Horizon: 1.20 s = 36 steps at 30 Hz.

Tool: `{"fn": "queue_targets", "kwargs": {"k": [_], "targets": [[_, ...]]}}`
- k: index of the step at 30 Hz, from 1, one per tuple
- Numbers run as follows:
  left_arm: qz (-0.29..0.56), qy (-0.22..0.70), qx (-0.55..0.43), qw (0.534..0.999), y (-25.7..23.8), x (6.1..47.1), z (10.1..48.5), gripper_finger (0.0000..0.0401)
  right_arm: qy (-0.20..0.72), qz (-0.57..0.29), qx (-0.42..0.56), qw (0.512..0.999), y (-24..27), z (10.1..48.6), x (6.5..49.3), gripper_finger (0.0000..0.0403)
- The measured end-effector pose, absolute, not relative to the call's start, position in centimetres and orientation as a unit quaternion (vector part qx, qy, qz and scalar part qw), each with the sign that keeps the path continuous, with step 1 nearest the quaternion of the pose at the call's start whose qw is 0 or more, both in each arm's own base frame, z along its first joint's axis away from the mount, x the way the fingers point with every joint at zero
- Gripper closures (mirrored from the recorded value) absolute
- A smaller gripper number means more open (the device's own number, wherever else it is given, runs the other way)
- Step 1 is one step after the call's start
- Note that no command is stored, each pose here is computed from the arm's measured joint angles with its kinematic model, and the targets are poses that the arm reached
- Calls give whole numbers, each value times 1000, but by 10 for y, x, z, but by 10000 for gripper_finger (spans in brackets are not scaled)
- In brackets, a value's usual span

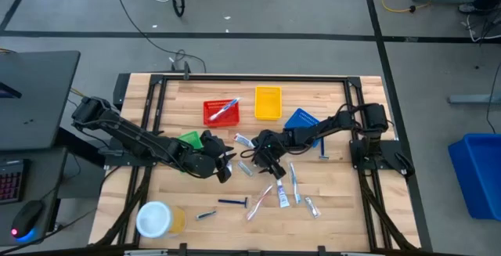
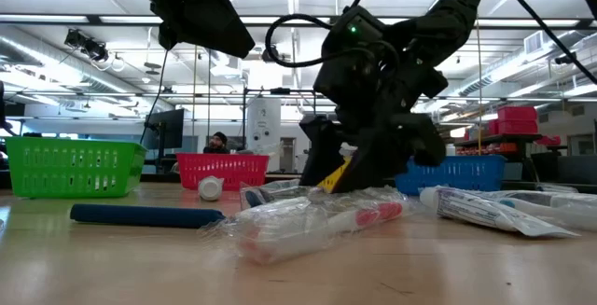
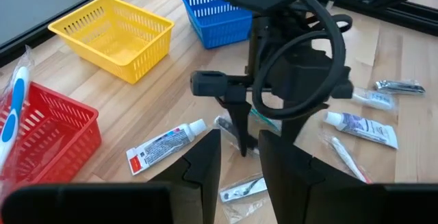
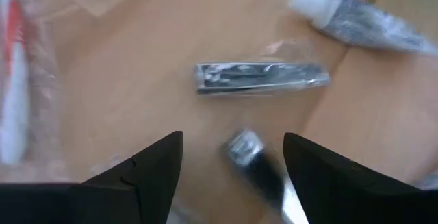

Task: Pick & Place Travel size toiletries
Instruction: Put the silver nail cutter into the yellow bin

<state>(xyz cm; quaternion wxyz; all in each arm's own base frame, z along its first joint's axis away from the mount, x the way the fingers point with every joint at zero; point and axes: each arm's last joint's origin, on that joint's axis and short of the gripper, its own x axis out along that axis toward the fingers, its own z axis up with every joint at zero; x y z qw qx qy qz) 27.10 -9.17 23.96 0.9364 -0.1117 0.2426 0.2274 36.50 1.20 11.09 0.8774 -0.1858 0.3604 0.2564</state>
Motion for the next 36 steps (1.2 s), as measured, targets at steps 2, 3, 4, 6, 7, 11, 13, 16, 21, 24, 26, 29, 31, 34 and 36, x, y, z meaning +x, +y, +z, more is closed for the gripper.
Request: {"fn": "queue_targets", "kwargs": {"k": [2,3,4,6,7,11,13,16,21,24,26,29,31,34,36], "targets": [[228,244,-111,936,-92,271,239,294,362,246,-203,876,10,111,365,145],[228,244,-111,936,-92,271,239,294,365,239,-206,876,8,111,365,148],[227,243,-112,936,-92,271,240,294,366,236,-208,876,7,111,365,152],[228,243,-111,936,-92,271,240,294,370,238,-205,874,6,110,365,164],[227,243,-111,936,-92,271,240,294,372,241,-202,873,5,108,365,172],[225,245,-103,937,-92,271,240,294,388,246,-196,867,5,107,362,213],[224,246,-96,938,-92,271,240,294,391,247,-195,865,5,106,362,232],[223,247,-95,938,-92,271,240,294,393,247,-195,864,5,106,361,250],[223,246,-95,938,-92,271,240,294,376,234,-200,874,4,110,363,255],[223,246,-96,938,-92,271,240,294,360,214,-215,882,4,119,365,244],[222,247,-96,938,-92,271,240,294,348,203,-223,887,5,128,366,231],[222,246,-99,938,-92,271,240,294,349,199,-229,887,7,140,362,207],[222,245,-105,938,-92,271,240,294,348,200,-229,887,7,149,359,188],[223,245,-109,937,-92,271,240,294,360,195,-258,875,6,156,353,158],[223,245,-108,937,-92,271,240,294,371,191,-287,863,1,156,351,140]]}}
